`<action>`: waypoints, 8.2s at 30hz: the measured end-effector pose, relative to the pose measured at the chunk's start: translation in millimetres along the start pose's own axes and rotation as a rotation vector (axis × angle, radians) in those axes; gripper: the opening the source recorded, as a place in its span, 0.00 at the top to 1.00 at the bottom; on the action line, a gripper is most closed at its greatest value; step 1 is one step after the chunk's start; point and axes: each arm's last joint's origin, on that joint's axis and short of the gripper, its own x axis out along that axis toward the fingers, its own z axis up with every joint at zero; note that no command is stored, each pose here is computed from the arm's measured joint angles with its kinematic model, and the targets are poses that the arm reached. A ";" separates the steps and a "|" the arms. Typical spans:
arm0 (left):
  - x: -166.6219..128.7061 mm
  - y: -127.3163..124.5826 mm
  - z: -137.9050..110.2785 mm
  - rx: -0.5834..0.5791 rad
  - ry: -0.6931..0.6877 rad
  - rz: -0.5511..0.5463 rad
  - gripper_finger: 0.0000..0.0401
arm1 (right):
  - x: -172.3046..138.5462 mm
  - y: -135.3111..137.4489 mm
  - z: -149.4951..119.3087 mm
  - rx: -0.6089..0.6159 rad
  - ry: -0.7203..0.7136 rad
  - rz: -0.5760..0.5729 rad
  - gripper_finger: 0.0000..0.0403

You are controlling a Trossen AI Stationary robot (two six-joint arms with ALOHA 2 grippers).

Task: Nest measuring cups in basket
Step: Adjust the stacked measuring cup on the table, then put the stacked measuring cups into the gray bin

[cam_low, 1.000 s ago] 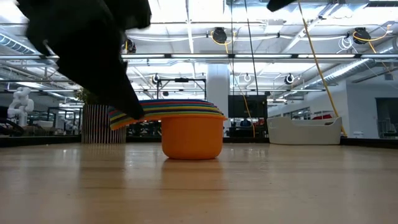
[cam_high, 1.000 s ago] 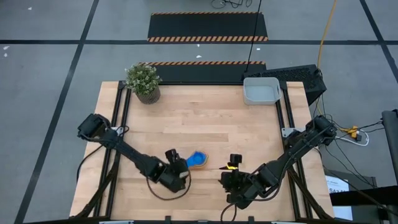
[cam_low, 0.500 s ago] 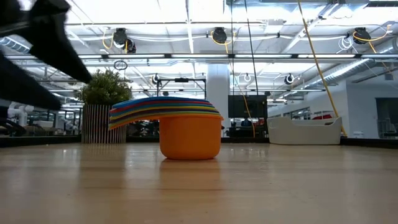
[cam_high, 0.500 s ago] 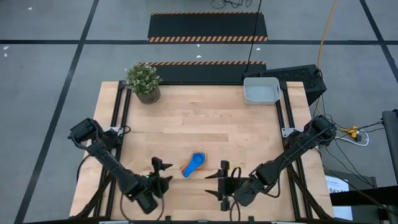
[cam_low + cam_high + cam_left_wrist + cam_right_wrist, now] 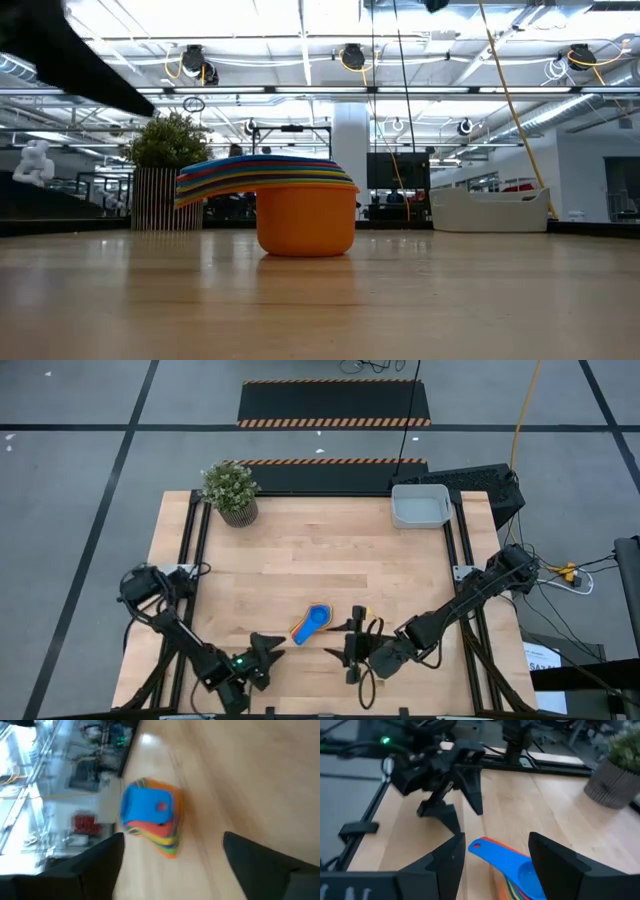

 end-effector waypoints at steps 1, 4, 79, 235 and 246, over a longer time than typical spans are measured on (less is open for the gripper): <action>4.5 -0.2 -1.1 0.004 0.014 0.012 0.16 | 2.0 -2.7 0.5 0.020 0.001 -0.007 0.48; 11.4 -0.1 -6.9 -0.030 0.058 0.047 0.16 | 14.2 -3.6 3.7 0.062 -0.010 0.030 0.48; -8.5 88.2 -74.7 -0.474 0.397 0.230 0.44 | 174.5 -85.7 6.6 -0.352 0.580 0.260 0.26; 242.1 300.4 -68.2 -0.131 0.368 0.407 0.80 | -144.1 -91.4 -21.0 -0.228 0.151 -0.521 0.26; 283.0 301.7 -49.9 -0.135 0.373 0.411 0.80 | -125.9 -124.5 -16.9 -0.268 0.100 -0.592 0.26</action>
